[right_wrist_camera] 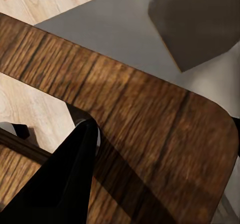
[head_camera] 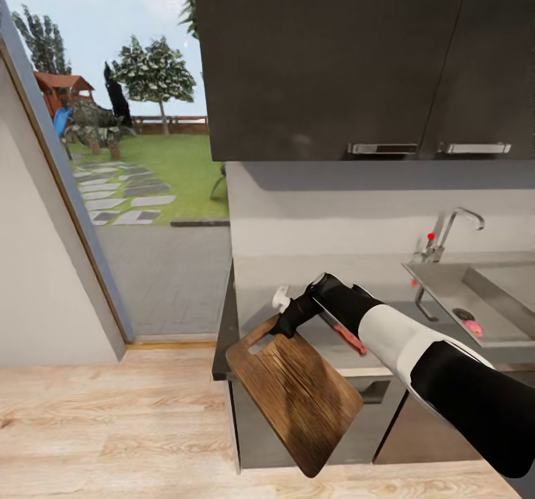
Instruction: In the kitchen, take the Vidalia onion out of the sink, dice it on the chopping board with the paring knife, put the diced onion into the bowl on the countertop, then place both the paring knife and the chopping board into the sink.
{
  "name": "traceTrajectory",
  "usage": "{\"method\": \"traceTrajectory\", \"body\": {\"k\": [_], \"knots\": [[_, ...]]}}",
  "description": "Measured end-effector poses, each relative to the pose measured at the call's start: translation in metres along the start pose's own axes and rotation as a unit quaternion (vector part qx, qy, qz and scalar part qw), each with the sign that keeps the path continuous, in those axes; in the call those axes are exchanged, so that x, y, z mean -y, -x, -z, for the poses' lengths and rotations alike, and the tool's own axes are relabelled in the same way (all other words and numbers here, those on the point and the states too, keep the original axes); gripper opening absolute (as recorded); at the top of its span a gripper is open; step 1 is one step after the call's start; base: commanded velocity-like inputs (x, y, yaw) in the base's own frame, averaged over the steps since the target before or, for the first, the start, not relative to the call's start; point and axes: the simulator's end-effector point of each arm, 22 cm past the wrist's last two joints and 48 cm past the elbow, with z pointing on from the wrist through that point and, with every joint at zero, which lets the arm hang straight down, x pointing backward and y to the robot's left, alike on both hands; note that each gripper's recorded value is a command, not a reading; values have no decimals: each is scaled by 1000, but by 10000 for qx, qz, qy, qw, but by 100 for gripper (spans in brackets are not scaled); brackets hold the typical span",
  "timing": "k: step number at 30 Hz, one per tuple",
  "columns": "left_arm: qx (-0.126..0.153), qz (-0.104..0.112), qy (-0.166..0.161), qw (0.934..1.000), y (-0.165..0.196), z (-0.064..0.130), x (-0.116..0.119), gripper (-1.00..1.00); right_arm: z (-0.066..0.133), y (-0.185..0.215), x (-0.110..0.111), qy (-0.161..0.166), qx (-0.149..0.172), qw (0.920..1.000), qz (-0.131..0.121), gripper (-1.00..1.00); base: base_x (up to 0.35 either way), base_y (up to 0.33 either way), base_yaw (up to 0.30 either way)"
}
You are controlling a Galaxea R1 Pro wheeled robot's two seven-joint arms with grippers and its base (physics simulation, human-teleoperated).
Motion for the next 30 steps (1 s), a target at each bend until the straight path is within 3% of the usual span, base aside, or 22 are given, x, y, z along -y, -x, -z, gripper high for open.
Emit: {"method": "traceTrajectory", "body": {"k": [8, 30], "knots": [[61, 4, -26, 10000, 5, 0, 4, 100, 6, 5, -1, -45, 26, 10000, 37, -100, 0, -82, 0], [232, 1, -42, 9997, 18, 1, 5, 100, 23, 16, -2, -178, 84, 9997, 138, -100, 0, -292, 0]]}}
